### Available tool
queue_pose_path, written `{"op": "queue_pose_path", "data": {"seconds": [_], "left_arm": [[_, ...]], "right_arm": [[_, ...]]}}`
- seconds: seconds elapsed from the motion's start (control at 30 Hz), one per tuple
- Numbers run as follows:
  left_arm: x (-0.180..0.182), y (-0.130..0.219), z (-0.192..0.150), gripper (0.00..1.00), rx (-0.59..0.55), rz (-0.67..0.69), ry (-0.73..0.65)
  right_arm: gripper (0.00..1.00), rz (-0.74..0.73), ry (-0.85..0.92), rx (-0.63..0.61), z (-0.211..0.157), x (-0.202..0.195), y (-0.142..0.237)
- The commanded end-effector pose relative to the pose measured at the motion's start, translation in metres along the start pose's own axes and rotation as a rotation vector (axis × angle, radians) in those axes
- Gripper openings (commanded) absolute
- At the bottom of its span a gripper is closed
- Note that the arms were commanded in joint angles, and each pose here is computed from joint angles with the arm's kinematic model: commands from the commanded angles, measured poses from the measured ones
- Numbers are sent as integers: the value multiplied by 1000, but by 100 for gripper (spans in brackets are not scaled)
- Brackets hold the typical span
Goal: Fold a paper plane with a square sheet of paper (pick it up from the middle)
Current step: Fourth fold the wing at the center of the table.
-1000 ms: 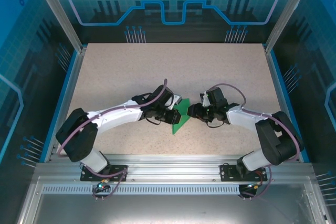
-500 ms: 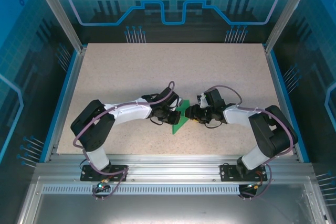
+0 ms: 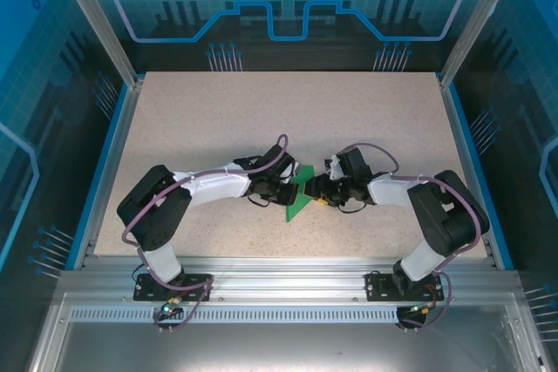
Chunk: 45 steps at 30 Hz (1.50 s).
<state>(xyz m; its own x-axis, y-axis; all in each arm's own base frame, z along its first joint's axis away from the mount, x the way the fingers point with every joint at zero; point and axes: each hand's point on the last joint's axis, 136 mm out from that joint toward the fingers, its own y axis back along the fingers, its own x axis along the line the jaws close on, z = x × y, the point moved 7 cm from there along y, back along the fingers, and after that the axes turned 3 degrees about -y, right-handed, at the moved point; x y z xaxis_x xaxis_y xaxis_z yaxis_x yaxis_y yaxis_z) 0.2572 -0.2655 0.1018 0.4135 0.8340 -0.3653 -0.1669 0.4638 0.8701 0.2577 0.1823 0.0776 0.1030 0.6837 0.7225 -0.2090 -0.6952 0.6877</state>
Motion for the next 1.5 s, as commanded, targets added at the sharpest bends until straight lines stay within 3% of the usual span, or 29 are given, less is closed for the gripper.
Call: {"op": "queue_pose_path", "data": {"seconds": [0.0, 0.17, 0.7, 0.87, 1.23, 1.47], "left_arm": [[6, 2, -1, 3, -12, 14, 4], [8, 2, -4, 3, -17, 12, 12], [15, -2, -5, 3, -19, -12, 46], [16, -3, -5, 3, -17, -8, 51], [17, -2, -7, 3, -13, -1, 53], [14, 4, -5, 6, -34, -17, 55]], "right_arm": [[51, 12, 12, -13, -2, 9, 4], [51, -29, -1, -65, -2, 5, 11], [52, 17, -29, -42, -2, 8, 2], [49, 72, 27, 8, -1, 21, -8], [43, 42, 109, 42, -7, 16, -12], [31, 12, 116, 45, -6, 15, -13]]}}
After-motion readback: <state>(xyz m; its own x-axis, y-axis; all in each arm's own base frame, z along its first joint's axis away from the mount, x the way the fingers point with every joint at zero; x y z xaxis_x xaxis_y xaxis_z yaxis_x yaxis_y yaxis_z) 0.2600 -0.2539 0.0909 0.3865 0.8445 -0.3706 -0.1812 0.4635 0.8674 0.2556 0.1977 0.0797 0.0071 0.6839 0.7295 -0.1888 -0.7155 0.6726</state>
